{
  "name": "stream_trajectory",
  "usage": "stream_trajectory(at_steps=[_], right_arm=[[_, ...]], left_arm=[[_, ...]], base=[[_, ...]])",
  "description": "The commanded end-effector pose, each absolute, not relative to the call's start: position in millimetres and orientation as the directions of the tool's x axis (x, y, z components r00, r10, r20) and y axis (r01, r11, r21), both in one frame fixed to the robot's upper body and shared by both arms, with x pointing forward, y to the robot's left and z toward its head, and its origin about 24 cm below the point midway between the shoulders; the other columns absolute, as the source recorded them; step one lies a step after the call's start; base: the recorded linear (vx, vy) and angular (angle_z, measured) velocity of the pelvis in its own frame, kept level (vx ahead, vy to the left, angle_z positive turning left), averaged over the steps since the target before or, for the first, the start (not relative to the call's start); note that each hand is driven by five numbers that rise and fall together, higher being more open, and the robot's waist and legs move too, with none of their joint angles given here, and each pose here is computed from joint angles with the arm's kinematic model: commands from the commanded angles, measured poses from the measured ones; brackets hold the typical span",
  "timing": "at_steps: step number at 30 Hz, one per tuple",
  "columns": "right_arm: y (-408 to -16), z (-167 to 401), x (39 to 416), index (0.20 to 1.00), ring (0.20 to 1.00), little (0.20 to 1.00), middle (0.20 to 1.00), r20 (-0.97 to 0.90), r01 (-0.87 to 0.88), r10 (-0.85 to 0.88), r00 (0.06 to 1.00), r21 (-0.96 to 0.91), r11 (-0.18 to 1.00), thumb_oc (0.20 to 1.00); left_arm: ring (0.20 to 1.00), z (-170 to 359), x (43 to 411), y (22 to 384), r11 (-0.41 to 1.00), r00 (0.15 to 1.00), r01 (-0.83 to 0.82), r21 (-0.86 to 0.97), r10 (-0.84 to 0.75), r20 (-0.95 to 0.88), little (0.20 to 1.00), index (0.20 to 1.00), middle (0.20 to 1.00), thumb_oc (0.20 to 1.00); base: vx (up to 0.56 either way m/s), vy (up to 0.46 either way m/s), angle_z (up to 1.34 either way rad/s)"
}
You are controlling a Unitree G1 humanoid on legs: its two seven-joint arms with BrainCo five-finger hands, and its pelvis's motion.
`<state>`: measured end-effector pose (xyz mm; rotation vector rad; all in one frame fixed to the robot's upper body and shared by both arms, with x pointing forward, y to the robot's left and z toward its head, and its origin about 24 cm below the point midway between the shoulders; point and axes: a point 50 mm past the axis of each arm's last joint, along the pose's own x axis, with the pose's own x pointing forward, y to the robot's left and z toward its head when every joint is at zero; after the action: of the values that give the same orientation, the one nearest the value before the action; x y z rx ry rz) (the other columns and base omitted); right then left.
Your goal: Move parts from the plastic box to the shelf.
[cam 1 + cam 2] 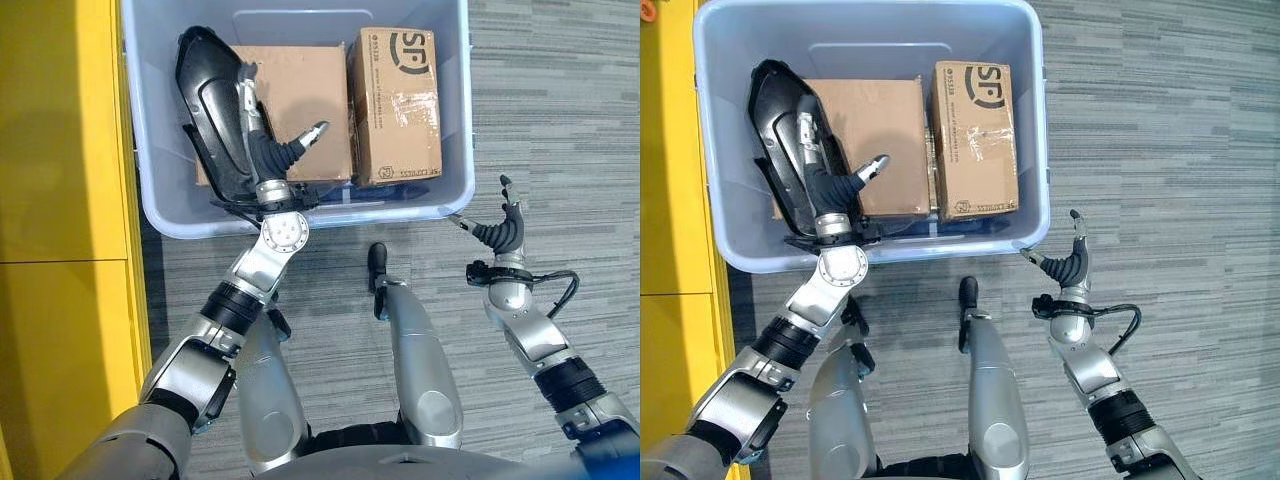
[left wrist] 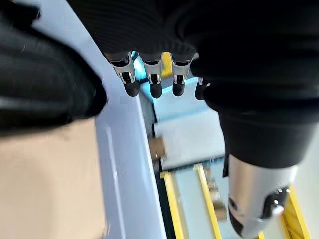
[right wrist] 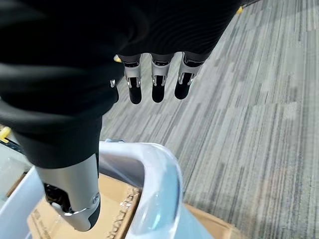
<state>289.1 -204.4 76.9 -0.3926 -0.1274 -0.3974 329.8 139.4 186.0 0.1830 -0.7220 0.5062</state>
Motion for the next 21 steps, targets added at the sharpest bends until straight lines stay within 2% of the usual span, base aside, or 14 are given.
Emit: stream_trajectory(at_steps=[1, 11, 13, 16, 19, 21], right_arm=[[-209.3, 99.8, 291.1, 1.000, 1.000, 1.000, 1.000, 0.308, 0.452, -0.357, 0.882, -0.337, 0.826, 1.000], [-210.5, 99.0, 293.9, 1.000, 1.000, 1.000, 1.000, 0.291, 0.463, -0.376, 0.880, -0.349, 0.815, 1.000], [-209.5, 101.8, 295.5, 1.000, 1.000, 1.000, 1.000, 0.292, 0.465, -0.379, 0.878, -0.335, 0.820, 1.000], [-210.2, 103.5, 296.7, 1.000, 1.000, 1.000, 1.000, 0.290, 0.464, -0.380, 0.879, -0.333, 0.821, 1.000], [-209.1, 104.6, 297.9, 1.000, 1.000, 1.000, 1.000, 0.293, 0.454, -0.364, 0.884, -0.349, 0.820, 1.000], [-209.1, 104.7, 298.7, 1.000, 1.000, 1.000, 1.000, 0.290, 0.477, -0.394, 0.872, -0.328, 0.815, 1.000]], left_arm=[[1.000, 201.4, 325.3, 142.4, 0.843, 0.522, -0.533, -0.074, 0.396, 0.755, 1.000, 1.000, 1.000, 1.000], [1.000, 194.1, 346.2, 144.4, 0.784, 0.560, -0.619, -0.050, 0.486, 0.671, 1.000, 1.000, 1.000, 1.000], [1.000, 195.1, 355.4, 138.7, 0.799, 0.614, -0.601, 0.001, 0.462, 0.640, 1.000, 1.000, 1.000, 1.000], [1.000, 197.4, 359.4, 135.9, 0.801, 0.629, -0.599, 0.025, 0.451, 0.633, 1.000, 1.000, 1.000, 1.000], [1.000, 193.6, 366.3, 134.0, 0.811, 0.679, -0.586, -0.012, 0.498, 0.540, 1.000, 1.000, 1.000, 1.000], [1.000, 182.4, 369.7, 135.1, 0.777, 0.678, -0.627, -0.056, 0.580, 0.452, 1.000, 1.000, 1.000, 1.000]], base=[[0.00, 0.000, 0.00], [0.00, -0.001, 0.00], [0.01, -0.012, -0.04], [0.00, -0.013, -0.07], [0.00, -0.004, -0.08], [0.00, -0.022, -0.04]])
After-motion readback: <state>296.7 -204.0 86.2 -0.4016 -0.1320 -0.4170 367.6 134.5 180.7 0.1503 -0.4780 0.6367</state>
